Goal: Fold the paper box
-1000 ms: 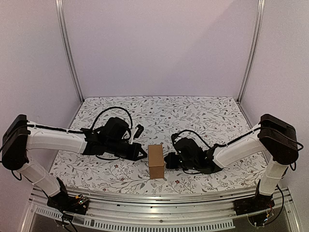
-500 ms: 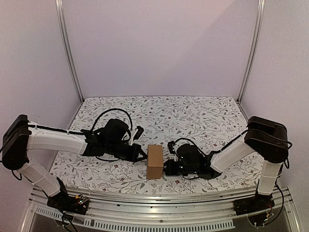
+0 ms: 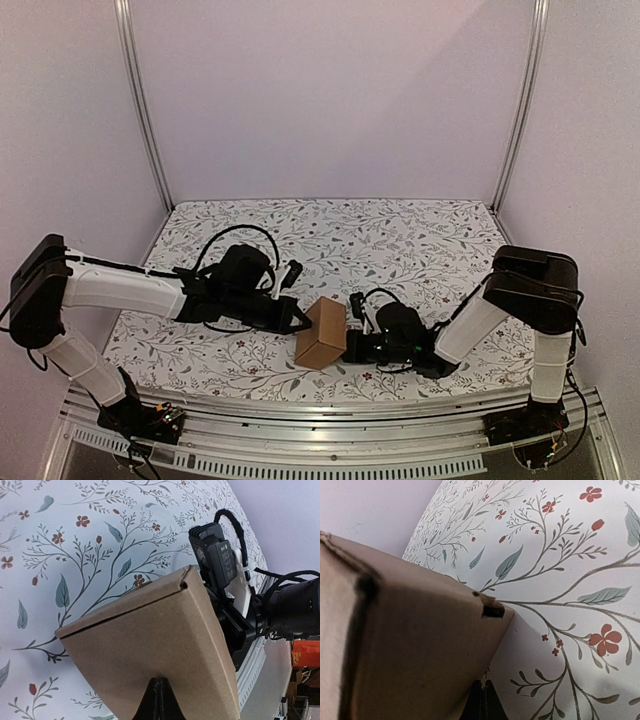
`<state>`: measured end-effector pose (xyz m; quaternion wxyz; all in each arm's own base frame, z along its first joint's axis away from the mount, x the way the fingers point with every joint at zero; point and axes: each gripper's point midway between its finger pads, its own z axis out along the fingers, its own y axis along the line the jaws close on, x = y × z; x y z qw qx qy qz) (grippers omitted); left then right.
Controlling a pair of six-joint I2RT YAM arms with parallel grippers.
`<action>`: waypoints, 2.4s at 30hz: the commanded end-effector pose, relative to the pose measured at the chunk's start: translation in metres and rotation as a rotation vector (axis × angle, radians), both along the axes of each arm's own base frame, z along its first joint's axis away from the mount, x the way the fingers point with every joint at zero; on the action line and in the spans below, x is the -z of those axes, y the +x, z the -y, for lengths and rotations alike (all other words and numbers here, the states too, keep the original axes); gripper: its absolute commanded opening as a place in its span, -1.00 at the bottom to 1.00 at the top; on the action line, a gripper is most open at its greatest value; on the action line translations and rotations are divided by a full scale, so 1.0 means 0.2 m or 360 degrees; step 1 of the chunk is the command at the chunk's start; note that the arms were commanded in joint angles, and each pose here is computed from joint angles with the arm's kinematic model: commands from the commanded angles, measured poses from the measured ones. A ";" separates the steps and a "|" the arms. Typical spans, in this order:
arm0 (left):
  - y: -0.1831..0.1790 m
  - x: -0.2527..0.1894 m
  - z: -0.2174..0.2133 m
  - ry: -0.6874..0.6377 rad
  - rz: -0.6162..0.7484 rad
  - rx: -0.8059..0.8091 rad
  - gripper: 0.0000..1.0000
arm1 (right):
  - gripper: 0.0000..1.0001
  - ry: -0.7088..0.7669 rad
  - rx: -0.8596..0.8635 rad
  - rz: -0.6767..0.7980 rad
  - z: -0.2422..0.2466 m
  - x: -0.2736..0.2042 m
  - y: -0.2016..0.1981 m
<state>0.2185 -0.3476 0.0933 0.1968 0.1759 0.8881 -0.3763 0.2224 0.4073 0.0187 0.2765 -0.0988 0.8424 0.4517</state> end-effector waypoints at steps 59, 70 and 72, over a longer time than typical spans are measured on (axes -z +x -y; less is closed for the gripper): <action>0.11 -0.63 -0.64 0.0522 0.0631 -0.0491 0.99 | 0.98 -0.1049 0.0559 0.0699 1.03 -0.92 0.16; 0.18 -1.00 -0.73 0.0581 0.0841 -0.0504 0.99 | 0.98 -0.1214 0.0568 0.0858 1.15 -1.29 0.26; 0.20 -1.06 -0.75 0.0568 0.0871 -0.0531 0.99 | 0.98 -0.1196 0.0577 0.0804 1.19 -1.32 0.29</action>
